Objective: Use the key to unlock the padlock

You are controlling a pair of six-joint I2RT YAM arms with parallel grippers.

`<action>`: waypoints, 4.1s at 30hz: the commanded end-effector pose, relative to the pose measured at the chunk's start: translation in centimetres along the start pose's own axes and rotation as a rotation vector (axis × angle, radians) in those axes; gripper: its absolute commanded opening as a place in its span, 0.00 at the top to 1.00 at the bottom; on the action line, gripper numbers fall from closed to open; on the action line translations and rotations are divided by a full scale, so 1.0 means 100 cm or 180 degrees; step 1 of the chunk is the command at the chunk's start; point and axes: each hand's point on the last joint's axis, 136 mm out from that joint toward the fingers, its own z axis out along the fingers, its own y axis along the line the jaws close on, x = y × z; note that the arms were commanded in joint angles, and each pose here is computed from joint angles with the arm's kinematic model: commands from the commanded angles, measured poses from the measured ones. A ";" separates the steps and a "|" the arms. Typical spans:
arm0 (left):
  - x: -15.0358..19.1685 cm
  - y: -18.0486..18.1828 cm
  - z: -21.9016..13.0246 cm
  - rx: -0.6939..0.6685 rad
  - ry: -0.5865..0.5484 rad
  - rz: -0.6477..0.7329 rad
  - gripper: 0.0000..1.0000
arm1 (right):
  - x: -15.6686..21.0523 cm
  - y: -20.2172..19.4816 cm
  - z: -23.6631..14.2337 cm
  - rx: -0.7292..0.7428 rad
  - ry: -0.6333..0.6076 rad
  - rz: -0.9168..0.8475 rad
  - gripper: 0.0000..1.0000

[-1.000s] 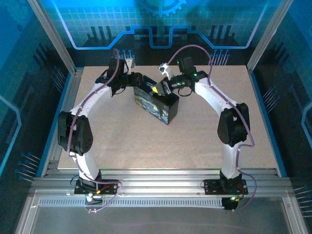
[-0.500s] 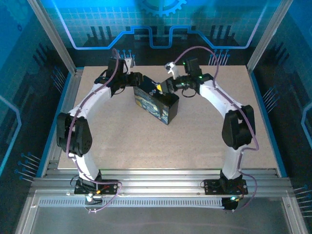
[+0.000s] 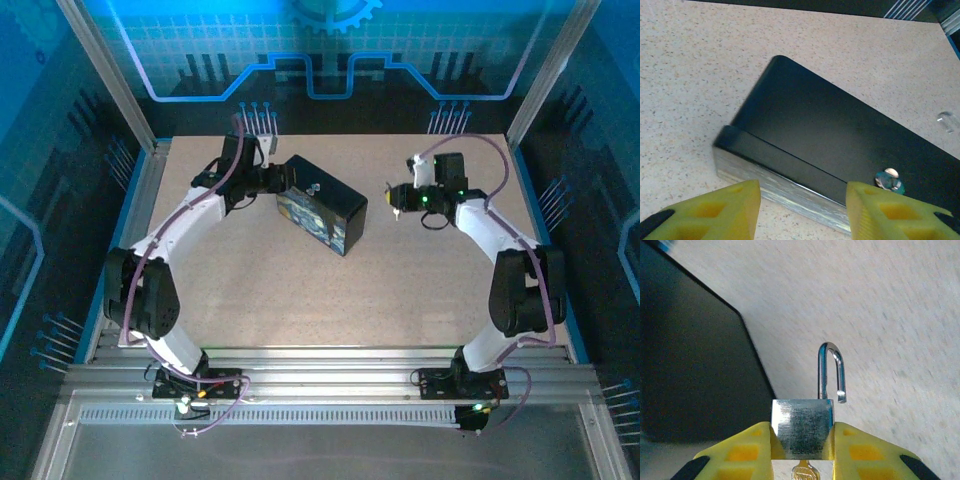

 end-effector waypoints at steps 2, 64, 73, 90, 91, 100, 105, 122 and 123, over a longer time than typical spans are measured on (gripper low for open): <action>-0.002 -0.010 -0.018 0.0006 -0.0051 0.0009 0.50 | 0.030 -0.040 0.010 0.0523 0.0174 0.0155 0.75; 0.013 0.000 -0.035 -0.0114 0.0045 0.0108 0.38 | -0.001 0.153 0.026 -0.0381 0.0567 -0.2661 0.00; 0.013 -0.002 -0.032 -0.0070 0.0063 0.0102 0.38 | -0.006 0.137 0.024 -0.0215 0.0733 -0.2790 0.00; 0.017 -0.005 -0.025 -0.0033 0.0167 0.0130 0.39 | 0.007 0.135 0.031 -0.1194 0.0734 -0.1728 0.08; 0.018 -0.004 -0.024 -0.0033 0.0181 0.0123 0.39 | 0.007 0.139 0.029 -0.1255 0.0686 -0.1640 0.10; 0.019 -0.008 -0.028 0.0009 0.0197 0.0105 0.40 | -0.004 0.187 0.002 -0.2154 0.0385 -0.0145 0.21; 0.019 -0.006 -0.033 -0.0092 0.0188 0.0120 0.40 | 0.008 0.197 0.016 -0.2275 0.0461 0.0834 0.17; 0.086 0.055 0.025 -0.0835 0.0606 -0.0085 0.43 | 0.036 0.175 0.040 -0.1775 0.0447 0.1701 0.00; 0.090 0.058 0.028 -0.0885 0.0625 -0.0068 0.44 | 0.037 0.174 0.039 -0.1752 0.0439 0.1688 0.00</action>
